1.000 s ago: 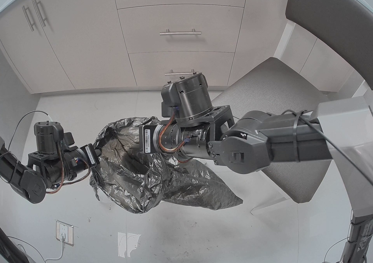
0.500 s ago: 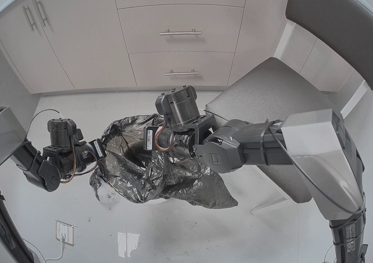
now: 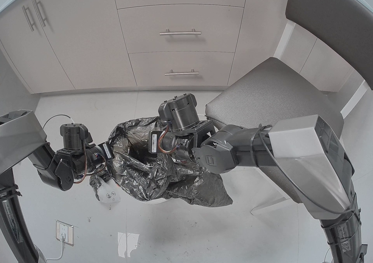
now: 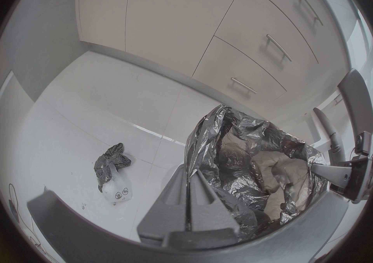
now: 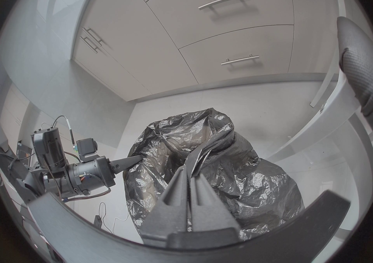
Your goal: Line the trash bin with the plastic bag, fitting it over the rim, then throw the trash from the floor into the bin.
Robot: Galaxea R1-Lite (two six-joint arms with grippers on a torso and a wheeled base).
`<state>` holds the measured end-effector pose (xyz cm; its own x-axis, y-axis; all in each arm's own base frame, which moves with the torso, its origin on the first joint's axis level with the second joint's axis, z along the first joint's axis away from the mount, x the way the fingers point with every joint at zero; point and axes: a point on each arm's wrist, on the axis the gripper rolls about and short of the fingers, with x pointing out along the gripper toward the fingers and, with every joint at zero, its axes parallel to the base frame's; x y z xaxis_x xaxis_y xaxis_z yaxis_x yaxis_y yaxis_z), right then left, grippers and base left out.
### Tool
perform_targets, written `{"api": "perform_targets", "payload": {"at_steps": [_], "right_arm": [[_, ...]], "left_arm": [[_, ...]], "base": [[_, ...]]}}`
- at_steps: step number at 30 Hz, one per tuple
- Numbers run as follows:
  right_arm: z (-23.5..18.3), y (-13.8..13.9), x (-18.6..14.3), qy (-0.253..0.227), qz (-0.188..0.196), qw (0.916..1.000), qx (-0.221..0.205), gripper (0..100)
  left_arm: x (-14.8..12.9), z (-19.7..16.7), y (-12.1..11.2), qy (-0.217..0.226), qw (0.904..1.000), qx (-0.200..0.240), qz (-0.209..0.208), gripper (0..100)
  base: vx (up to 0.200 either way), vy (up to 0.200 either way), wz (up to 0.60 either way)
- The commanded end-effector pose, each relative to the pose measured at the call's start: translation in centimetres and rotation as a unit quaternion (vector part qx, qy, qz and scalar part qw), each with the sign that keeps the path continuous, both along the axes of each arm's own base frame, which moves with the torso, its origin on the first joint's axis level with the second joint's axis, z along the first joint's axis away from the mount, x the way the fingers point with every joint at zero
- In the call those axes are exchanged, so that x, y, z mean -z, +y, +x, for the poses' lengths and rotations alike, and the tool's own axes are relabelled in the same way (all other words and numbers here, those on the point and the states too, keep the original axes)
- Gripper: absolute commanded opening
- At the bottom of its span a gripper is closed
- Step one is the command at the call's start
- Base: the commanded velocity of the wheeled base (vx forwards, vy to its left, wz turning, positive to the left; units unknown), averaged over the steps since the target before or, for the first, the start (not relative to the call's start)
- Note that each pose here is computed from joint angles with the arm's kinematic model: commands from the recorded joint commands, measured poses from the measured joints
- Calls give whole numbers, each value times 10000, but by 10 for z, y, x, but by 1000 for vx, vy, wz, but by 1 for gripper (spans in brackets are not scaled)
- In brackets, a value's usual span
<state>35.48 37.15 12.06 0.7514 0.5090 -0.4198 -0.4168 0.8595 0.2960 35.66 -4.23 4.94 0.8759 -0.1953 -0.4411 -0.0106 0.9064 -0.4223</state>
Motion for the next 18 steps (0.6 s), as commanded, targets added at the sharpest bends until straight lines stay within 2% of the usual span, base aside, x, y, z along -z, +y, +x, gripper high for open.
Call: {"api": "perform_targets", "payload": {"at_steps": [1,10,18], "right_arm": [[2,2,7,33,-36,10000,-3,0],[10,4,28,93,-203,9996,163,0],[12,7,38,118,-260,9995,144,0]], "left_arm": [[15,5,-1,151,9999,-8,15,0],[38,17,0,247,9997,-47,43,0],[43,18,2,285,9995,-84,54,0]], "base": [[0,0,0],[0,0,0],[0,0,0]]}}
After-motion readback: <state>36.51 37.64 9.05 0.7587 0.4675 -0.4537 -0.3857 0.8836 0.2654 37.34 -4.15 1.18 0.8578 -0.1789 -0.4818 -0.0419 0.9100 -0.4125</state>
